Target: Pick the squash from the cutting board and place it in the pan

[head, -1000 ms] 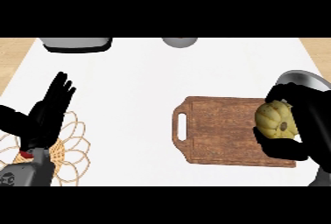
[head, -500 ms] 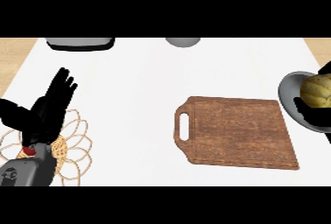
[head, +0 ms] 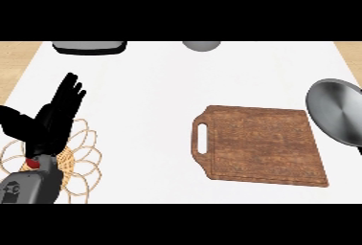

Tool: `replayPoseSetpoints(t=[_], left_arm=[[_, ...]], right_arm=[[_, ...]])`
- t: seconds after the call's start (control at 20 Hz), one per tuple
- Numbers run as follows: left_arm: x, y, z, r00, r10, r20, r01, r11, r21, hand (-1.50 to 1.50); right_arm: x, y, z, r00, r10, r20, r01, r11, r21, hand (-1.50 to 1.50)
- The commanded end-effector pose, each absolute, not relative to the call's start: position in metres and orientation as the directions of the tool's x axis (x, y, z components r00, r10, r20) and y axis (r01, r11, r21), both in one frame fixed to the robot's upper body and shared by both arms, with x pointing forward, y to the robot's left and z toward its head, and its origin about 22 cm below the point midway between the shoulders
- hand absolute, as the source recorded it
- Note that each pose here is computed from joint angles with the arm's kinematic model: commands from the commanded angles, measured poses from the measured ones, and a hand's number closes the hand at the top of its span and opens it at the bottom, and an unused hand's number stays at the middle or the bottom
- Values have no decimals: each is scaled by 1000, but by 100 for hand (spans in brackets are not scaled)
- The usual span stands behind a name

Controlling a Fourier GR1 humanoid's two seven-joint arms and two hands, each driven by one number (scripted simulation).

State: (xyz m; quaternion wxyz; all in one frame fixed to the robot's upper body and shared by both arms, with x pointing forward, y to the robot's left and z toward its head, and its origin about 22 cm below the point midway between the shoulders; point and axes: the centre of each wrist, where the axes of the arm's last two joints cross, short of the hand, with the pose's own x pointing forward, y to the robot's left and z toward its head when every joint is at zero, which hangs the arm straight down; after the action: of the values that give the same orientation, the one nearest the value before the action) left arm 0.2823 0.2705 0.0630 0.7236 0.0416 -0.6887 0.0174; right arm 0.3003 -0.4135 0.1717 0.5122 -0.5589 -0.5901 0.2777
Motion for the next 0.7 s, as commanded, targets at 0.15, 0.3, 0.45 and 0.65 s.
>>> replayPoseSetpoints(t=[0.15,0.3,0.45,0.65], left_arm=[[285,260,58,41,-31,999,-75,997,34,0],[286,251,65,35,-32,999,-68,997,34,0],[286,264,59,44,-33,998,-68,997,36,0],[295,261,68,35,-37,999,-54,998,39,0]], right_arm=[[319,-479,138,102,936,336,355,281,-892,150],[332,-471,101,87,938,335,310,294,-904,150],[334,-485,92,52,937,345,282,317,-905,150],[332,-485,61,125,949,288,255,250,-934,150]])
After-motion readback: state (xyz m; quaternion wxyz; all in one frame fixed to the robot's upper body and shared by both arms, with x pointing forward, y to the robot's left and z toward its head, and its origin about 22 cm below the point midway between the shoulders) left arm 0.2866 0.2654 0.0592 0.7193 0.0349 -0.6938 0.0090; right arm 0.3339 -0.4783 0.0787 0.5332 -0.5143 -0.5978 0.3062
